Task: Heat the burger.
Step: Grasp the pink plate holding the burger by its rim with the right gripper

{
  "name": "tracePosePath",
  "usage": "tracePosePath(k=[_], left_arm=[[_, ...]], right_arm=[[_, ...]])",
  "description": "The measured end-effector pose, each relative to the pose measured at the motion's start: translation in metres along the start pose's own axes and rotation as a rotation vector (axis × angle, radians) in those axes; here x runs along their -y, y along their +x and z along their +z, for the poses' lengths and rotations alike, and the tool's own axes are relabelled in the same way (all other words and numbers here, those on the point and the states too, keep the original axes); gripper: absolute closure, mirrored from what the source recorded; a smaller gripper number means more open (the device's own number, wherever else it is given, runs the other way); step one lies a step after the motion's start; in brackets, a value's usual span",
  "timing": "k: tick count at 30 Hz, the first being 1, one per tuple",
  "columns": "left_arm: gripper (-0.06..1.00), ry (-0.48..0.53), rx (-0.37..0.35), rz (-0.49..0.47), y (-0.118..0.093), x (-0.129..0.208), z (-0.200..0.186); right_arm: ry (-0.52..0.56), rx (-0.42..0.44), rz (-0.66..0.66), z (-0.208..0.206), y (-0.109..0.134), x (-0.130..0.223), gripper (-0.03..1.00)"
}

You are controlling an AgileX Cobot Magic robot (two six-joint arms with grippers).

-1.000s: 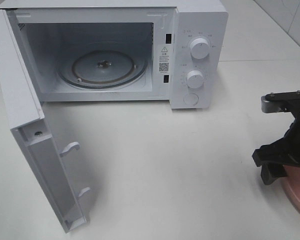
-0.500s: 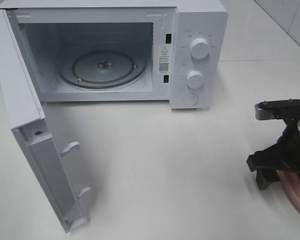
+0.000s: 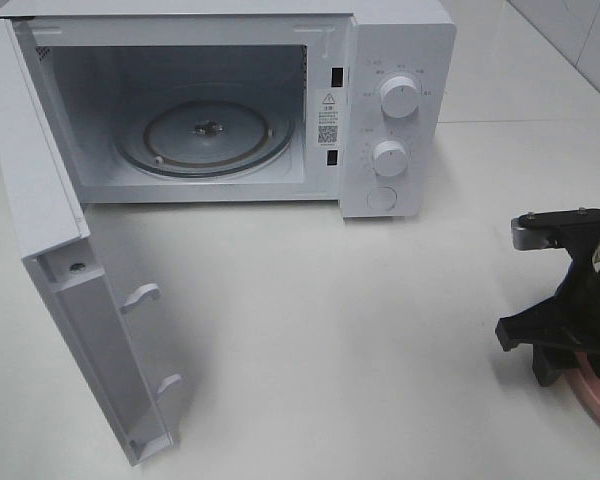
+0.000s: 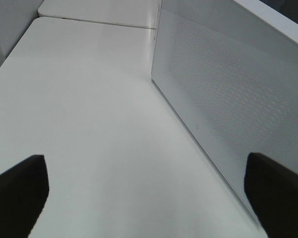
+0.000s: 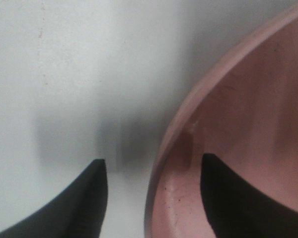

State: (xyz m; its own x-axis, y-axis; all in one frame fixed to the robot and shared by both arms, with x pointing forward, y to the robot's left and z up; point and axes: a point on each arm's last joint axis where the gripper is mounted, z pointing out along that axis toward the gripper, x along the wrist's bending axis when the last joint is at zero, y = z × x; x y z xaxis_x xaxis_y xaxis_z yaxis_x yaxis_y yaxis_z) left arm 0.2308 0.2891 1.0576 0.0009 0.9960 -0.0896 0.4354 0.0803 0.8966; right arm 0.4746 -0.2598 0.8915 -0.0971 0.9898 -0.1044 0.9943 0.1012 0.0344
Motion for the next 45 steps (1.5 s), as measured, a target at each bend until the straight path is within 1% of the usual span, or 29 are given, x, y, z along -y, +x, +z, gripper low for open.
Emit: tracePosePath(k=[1,2,3,4,5,6,7,8,9,10,11,12,13,14,15,33,35,36,37,39,45], left_arm=[[-0.05,0.0,0.0,0.0,0.0,0.0,0.0],[-0.05,0.0,0.0,0.0,0.0,0.0,0.0],[-0.05,0.0,0.0,0.0,0.0,0.0,0.0],[-0.05,0.0,0.0,0.0,0.0,0.0,0.0],[-0.05,0.0,0.0,0.0,0.0,0.0,0.0],[-0.05,0.0,0.0,0.0,0.0,0.0,0.0],[-0.05,0.0,0.0,0.0,0.0,0.0,0.0],[-0.05,0.0,0.0,0.0,0.0,0.0,0.0],[-0.05,0.0,0.0,0.0,0.0,0.0,0.0],[-0.05,0.0,0.0,0.0,0.0,0.0,0.0],[-0.05,0.0,0.0,0.0,0.0,0.0,0.0],[-0.05,0.0,0.0,0.0,0.0,0.0,0.0],[-0.05,0.0,0.0,0.0,0.0,0.0,0.0],[-0.05,0.0,0.0,0.0,0.0,0.0,0.0],[-0.05,0.0,0.0,0.0,0.0,0.0,0.0],[-0.05,0.0,0.0,0.0,0.0,0.0,0.0],[-0.05,0.0,0.0,0.0,0.0,0.0,0.0],[-0.05,0.0,0.0,0.0,0.0,0.0,0.0],[-0.05,0.0,0.0,0.0,0.0,0.0,0.0],[-0.05,0.0,0.0,0.0,0.0,0.0,0.0],[-0.05,0.0,0.0,0.0,0.0,0.0,0.0]], right_arm=[[0.0,0.0,0.0,0.0,0.0,0.0,0.45],[0.005,0.001,0.0,0.001,0.0,0.001,0.49],[0.014,0.002,0.0,0.002,0.0,0.003,0.55],[0.014,0.002,0.0,0.002,0.0,0.003,0.55],[0.025,0.004,0.001,0.004,0.0,0.004,0.62],[0.025,0.004,0.001,0.004,0.0,0.004,0.62],[0.028,0.004,0.0,0.005,0.0,0.005,0.66],[0.03,0.005,0.0,0.005,0.0,0.005,0.72],[0.03,0.005,0.0,0.005,0.0,0.005,0.72],[0.029,0.004,0.0,0.005,0.0,0.005,0.78],[0.029,0.004,0.0,0.005,0.0,0.005,0.78],[0.029,0.004,0.0,0.005,0.0,0.005,0.82],[0.03,0.005,0.003,0.005,0.0,0.005,0.88],[0.03,0.005,0.003,0.005,0.0,0.005,0.88],[0.031,0.007,0.001,0.005,0.0,0.005,0.91],[0.023,0.017,-0.004,0.002,0.0,0.005,0.92],[0.018,0.033,-0.002,-0.001,-0.002,0.006,0.93],[0.013,0.056,0.003,-0.004,-0.004,0.007,0.94],[0.013,0.056,0.003,-0.004,-0.004,0.007,0.94],[0.001,0.088,0.007,-0.01,-0.008,0.008,0.96],[-0.015,0.116,0.016,-0.019,-0.009,0.01,0.97]])
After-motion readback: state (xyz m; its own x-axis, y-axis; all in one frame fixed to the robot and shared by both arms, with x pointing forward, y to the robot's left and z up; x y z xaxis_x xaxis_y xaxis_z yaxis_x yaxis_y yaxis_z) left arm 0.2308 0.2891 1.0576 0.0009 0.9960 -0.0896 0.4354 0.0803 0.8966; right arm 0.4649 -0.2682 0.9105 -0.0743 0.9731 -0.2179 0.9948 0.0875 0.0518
